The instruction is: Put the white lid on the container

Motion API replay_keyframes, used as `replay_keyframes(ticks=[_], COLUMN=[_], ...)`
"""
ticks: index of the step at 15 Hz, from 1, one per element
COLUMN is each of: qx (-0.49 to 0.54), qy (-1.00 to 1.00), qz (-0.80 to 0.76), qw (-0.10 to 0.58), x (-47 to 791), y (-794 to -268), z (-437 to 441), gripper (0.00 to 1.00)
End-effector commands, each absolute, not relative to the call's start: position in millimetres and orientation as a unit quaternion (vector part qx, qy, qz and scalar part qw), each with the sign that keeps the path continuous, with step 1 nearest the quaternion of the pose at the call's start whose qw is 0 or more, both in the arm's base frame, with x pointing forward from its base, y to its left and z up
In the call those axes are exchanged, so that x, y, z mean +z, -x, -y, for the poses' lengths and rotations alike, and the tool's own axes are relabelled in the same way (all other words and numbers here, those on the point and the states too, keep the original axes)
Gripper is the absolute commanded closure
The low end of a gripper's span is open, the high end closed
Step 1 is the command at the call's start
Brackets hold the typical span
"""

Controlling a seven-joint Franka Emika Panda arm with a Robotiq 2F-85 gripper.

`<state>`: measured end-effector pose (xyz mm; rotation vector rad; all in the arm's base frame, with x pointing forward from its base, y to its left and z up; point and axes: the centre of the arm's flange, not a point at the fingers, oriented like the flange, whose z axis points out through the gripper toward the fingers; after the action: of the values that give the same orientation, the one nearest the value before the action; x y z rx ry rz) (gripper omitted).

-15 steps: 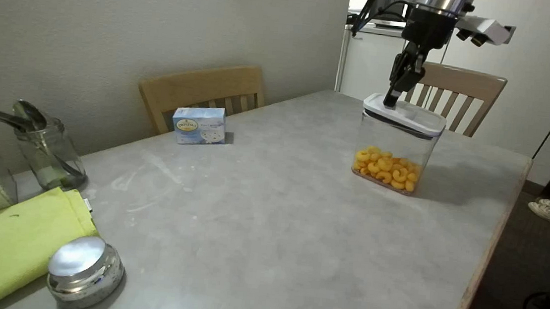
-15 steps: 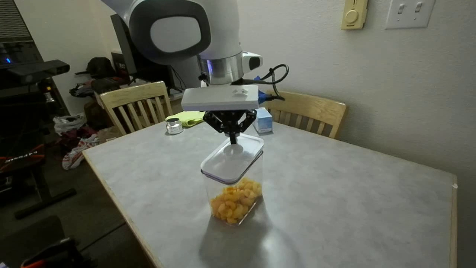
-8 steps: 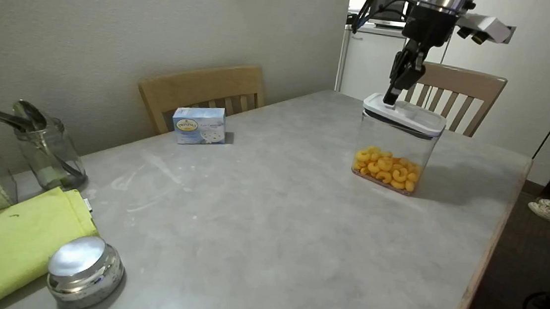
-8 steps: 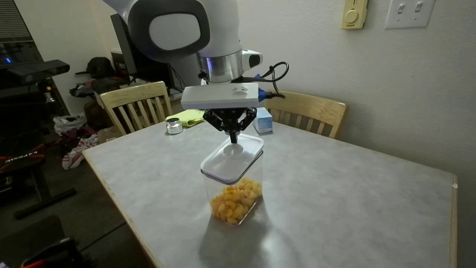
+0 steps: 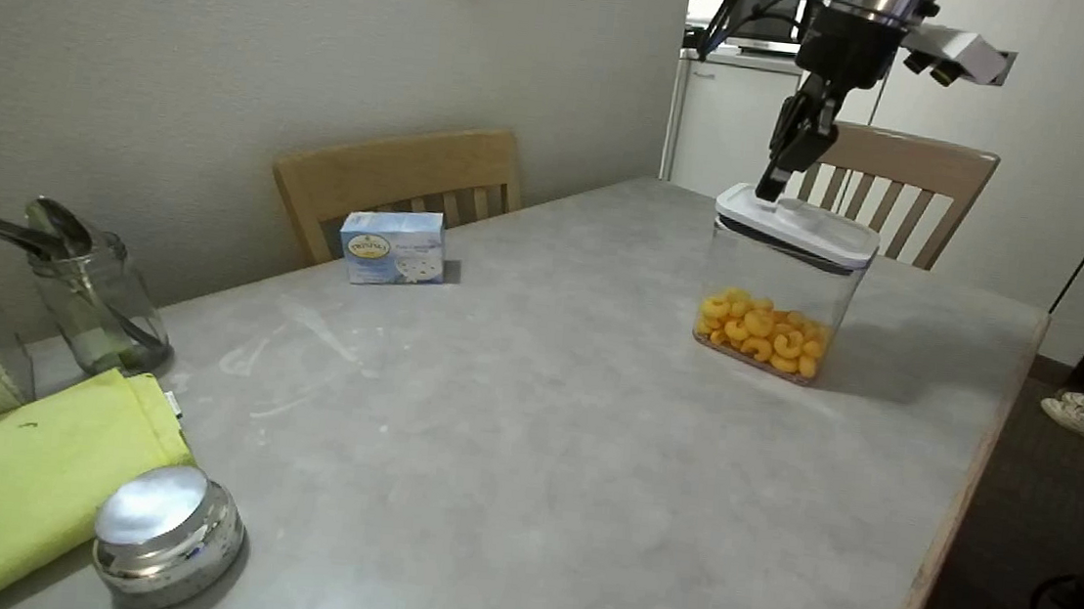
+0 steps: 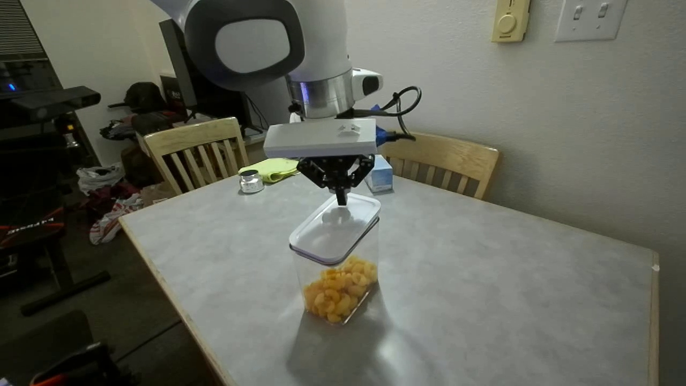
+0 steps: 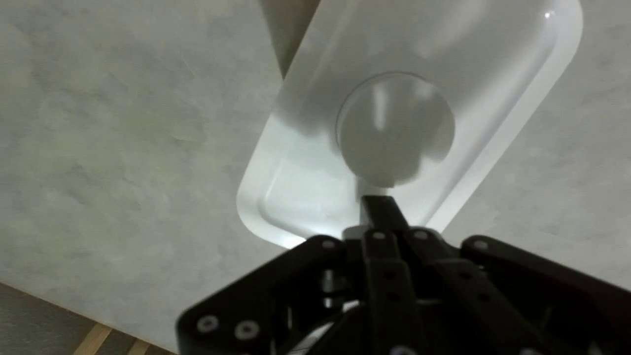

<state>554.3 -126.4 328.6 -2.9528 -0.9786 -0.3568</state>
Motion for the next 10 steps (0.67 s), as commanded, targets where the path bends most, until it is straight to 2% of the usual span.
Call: replay_keyframes(ticks=[1,10], qx=[-0.131,-0.106], qy=[0.942,0.95], qz=[0.309,0.294], qw=[0.002,-0.004], x=[323,320], y=[-549,-536], z=[136,141], gripper=[1.0,1.0])
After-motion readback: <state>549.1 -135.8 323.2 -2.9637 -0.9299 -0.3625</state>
